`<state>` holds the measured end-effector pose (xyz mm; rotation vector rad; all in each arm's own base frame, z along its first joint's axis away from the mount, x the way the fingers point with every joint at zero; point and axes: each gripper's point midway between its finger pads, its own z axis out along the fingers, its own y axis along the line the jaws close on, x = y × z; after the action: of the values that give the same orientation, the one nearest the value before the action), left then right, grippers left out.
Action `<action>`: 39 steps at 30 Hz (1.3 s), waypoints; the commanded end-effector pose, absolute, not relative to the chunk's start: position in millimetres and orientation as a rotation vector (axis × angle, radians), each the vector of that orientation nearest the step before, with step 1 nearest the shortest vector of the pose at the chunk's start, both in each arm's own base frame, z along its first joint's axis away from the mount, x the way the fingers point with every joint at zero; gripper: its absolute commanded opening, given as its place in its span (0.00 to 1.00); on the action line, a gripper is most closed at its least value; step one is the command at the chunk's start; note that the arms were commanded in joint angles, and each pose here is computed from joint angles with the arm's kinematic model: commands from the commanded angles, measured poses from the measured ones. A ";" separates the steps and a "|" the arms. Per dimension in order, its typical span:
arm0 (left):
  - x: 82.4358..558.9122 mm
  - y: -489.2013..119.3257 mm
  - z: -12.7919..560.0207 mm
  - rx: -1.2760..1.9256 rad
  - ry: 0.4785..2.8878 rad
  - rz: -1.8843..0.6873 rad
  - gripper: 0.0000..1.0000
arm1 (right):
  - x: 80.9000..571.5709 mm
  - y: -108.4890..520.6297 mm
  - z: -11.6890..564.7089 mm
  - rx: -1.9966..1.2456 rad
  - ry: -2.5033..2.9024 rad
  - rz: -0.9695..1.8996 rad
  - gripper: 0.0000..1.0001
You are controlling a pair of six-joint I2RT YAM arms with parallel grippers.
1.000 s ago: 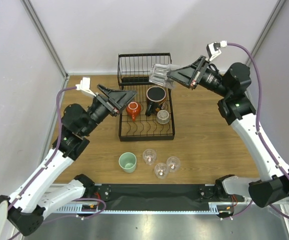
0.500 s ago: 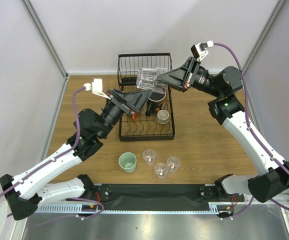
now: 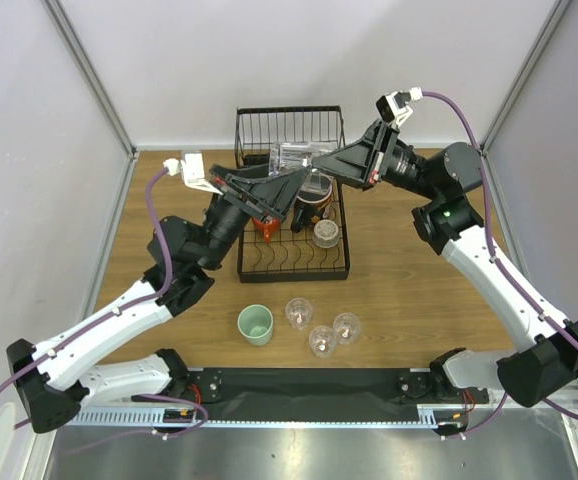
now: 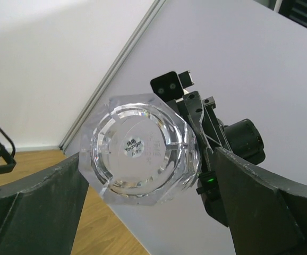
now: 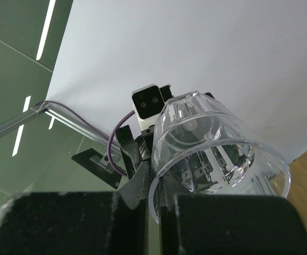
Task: Load the cups into the dish rack
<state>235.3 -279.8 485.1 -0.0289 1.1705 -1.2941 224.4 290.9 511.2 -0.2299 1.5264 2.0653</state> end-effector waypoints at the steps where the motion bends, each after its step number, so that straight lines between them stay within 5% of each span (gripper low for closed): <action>1: 219.9 -264.1 529.8 -0.063 0.983 -1.370 1.00 | 201.4 283.1 531.5 -0.320 1.426 2.084 0.00; 17: 222.4 -264.3 554.7 -0.093 0.954 -1.395 0.88 | 203.3 289.1 532.3 -0.358 1.420 2.129 0.00; 23: 222.1 -266.3 552.8 -0.079 0.969 -1.389 0.40 | 205.6 290.1 533.2 -0.371 1.430 2.107 0.00; 26: 222.2 -262.7 543.6 -0.054 0.999 -1.340 0.04 | 216.4 289.3 523.2 -0.321 1.515 2.061 0.25; 29: 223.8 -262.0 526.2 -0.006 1.079 -1.265 0.00 | 226.4 280.2 510.7 -0.282 1.589 1.974 0.55; 30: 223.5 -262.0 522.3 0.012 1.097 -1.245 0.00 | 227.0 275.7 507.5 -0.316 1.583 1.902 0.72; 33: 230.3 -258.8 498.7 0.071 1.223 -1.103 0.00 | 251.2 254.4 476.5 -0.178 1.768 1.687 0.94; 39: 249.2 -241.7 430.4 0.230 1.501 -0.723 0.00 | 268.5 183.1 376.6 -0.014 2.162 1.087 0.98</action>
<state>244.6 -262.6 458.5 0.1355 1.3859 -0.9526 290.4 223.6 436.9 -0.0136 1.9157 1.4166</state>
